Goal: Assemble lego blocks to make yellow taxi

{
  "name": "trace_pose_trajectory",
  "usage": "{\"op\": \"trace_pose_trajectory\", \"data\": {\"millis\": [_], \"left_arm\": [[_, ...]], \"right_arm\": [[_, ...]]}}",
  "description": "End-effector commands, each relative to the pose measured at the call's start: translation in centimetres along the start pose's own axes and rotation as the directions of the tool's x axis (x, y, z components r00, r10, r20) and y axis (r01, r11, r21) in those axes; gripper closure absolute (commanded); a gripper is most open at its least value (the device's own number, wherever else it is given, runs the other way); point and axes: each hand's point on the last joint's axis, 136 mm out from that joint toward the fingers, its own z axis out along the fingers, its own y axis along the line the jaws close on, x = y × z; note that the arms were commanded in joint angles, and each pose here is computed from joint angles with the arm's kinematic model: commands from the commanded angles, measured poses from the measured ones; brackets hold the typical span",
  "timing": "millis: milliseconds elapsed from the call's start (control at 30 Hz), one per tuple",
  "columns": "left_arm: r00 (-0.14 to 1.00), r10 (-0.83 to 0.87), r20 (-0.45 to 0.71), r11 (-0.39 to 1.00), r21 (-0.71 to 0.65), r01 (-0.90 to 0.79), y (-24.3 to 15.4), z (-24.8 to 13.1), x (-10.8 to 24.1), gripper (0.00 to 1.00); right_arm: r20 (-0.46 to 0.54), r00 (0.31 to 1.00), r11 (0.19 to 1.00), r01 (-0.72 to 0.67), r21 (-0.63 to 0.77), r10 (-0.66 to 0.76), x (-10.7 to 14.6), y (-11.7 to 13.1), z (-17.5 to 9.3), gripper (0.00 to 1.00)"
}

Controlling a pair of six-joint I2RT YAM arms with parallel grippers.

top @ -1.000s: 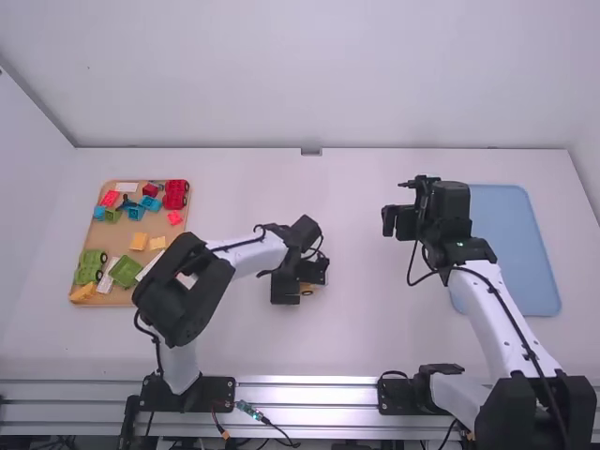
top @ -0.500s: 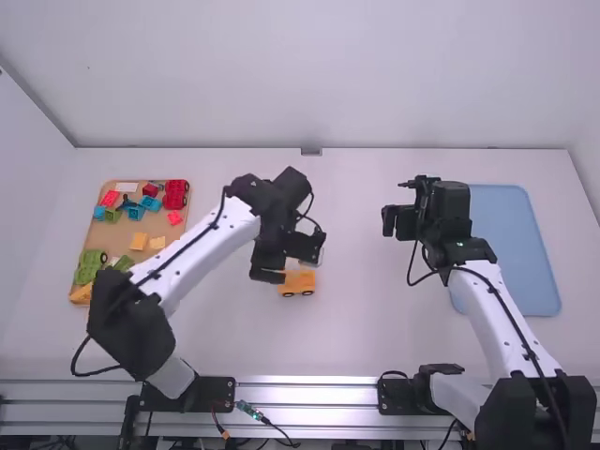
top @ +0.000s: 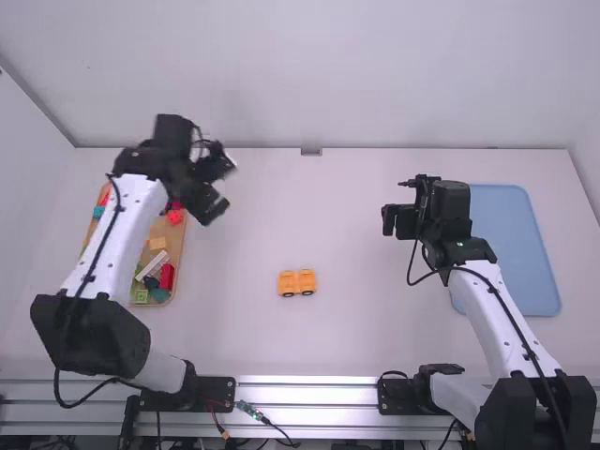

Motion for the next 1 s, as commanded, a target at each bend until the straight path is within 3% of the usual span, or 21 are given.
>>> {"op": "trace_pose_trajectory", "data": {"millis": [0, 133, 233, 333, 567, 667, 767, 867, 933, 967], "left_arm": [[0.942, -0.335, 0.037, 0.937, -0.096, 0.337, 4.7, -0.8, 2.3, 0.01], [0.781, -0.624, 0.024, 0.748, -0.272, 0.606, 10.4, 0.6, 8.2, 0.01], [0.695, -0.718, -0.024, 0.655, -0.362, 0.664, 12.1, 1.8, 12.7, 0.01], [0.687, -0.722, -0.082, 0.663, -0.365, 0.653, 12.5, 3.4, 14.9, 0.01], [0.732, -0.665, -0.147, 0.743, -0.222, 0.631, 12.4, 8.0, 17.1, 0.01], [0.711, -0.682, -0.171, 0.729, -0.237, 0.642, 12.7, 8.8, 18.5, 0.01], [0.756, -0.628, -0.187, 0.779, -0.154, 0.608, 12.4, 10.0, 19.3, 0.19], [0.769, -0.618, -0.165, 0.785, -0.079, 0.614, 12.1, 10.4, 19.5, 0.19], [0.745, -0.649, -0.155, 0.759, -0.075, 0.646, 12.3, 10.5, 20.0, 0.24], [0.735, -0.661, -0.15, 0.749, -0.076, 0.658, 12.5, 10.5, 20.3, 0.36]], "right_arm": [[0.026, 1.0, 1.0, 0.001, -0.001, -0.001, -1.1, 0.1, -0.4, 0.01], [0.026, 1.0, 1.0, 0.001, -0.002, -0.001, -1.1, 0.1, -0.4, 0.01], [0.026, 1.0, 1.0, 0.001, -0.002, -0.001, -1.1, 0.1, -0.4, 0.01], [0.026, 1.0, 1.0, 0.001, -0.002, -0.001, -1.1, 0.1, -0.4, 0.01], [0.025, 1.0, 1.0, 0.002, -0.004, -0.002, -1.1, 0.2, -0.4, 0.01], [0.025, 1.0, 1.0, 0.002, -0.003, -0.002, -1.1, 0.2, -0.4, 0.01], [0.026, 1.0, 1.0, 0.001, -0.001, -0.001, -1.1, 0.1, -0.4, 0.01], [0.026, 1.0, 1.0, 0.001, -0.002, -0.001, -1.1, 0.1, -0.4, 0.01], [0.026, 1.0, 1.0, 0.0, -0.002, 0.0, -1.1, 0.1, -0.4, 0.01], [0.026, 1.0, 1.0, 0.001, -0.002, -0.001, -1.1, 0.1, -0.4, 0.01]]}}
